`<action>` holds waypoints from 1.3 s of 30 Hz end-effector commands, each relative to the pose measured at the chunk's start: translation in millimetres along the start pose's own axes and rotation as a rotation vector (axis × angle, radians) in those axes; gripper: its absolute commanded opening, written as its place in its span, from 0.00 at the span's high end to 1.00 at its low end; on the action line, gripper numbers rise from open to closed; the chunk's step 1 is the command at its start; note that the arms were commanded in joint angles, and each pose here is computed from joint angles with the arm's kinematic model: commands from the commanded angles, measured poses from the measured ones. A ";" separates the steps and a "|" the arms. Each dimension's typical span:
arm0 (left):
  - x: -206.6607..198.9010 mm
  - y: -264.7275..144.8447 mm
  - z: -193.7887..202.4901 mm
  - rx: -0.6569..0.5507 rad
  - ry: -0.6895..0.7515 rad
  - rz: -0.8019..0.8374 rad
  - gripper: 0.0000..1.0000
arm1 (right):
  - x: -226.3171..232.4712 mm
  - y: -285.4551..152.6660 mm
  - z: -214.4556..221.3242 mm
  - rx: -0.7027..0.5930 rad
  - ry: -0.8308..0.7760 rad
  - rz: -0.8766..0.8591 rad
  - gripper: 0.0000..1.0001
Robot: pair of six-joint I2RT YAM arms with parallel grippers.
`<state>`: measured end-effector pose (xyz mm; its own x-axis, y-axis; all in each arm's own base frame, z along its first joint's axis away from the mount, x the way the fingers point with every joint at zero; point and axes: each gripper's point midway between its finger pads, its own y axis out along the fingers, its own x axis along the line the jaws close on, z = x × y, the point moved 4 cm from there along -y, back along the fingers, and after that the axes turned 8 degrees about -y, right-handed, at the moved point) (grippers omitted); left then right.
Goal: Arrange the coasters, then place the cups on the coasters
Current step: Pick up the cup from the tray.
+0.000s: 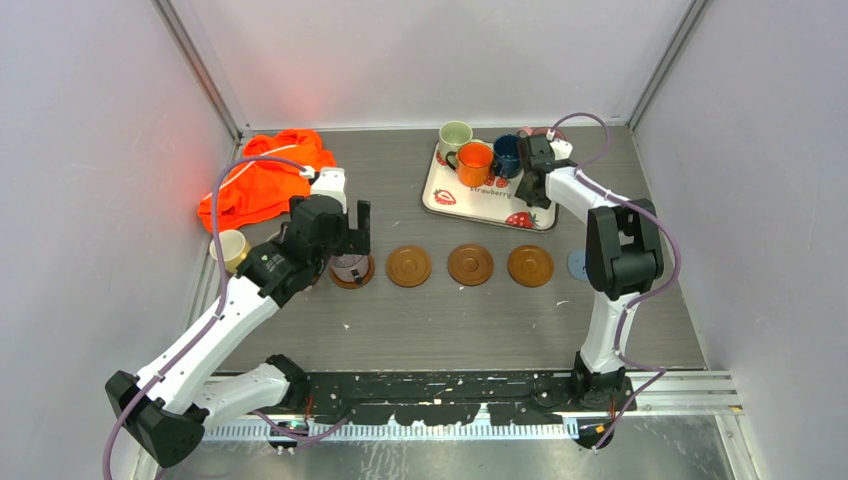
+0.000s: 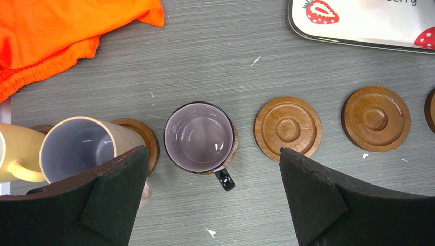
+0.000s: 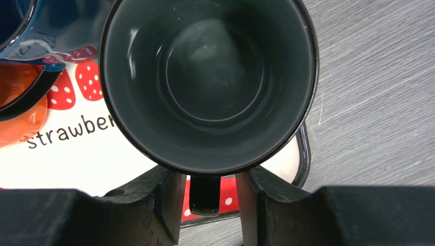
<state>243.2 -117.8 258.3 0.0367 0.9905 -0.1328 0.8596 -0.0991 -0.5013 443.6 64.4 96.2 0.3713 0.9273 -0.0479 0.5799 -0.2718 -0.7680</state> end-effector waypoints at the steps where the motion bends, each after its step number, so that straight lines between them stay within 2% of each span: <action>1: -2.2 1.5 -9.1 -0.045 -0.013 0.006 0.00 | 7.4 0.5 -17.0 -0.045 0.009 -0.029 0.57; 15: -0.4 5.6 -7.1 -0.036 -0.002 -0.018 0.00 | 7.7 6.6 -14.2 -0.031 0.004 -0.033 0.64; 19: -0.9 6.4 -6.8 -0.033 -0.001 -0.017 0.00 | 5.4 4.7 -13.1 -0.028 0.003 -0.024 0.72; 27: -0.8 5.7 -7.1 -0.033 -0.001 -0.016 0.00 | -3.4 -11.0 -15.6 -0.041 0.011 -0.013 0.98; 39: -1.5 3.2 -9.1 -0.039 -0.007 -0.006 0.00 | -10.3 -57.1 -20.1 -0.086 0.024 -0.040 0.99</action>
<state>245.9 -118.2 253.4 0.0272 0.9928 -0.1170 0.8534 -0.0840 -0.5145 420.8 63.0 102.2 0.3450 0.9365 -0.0632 0.5524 -0.2570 -0.7930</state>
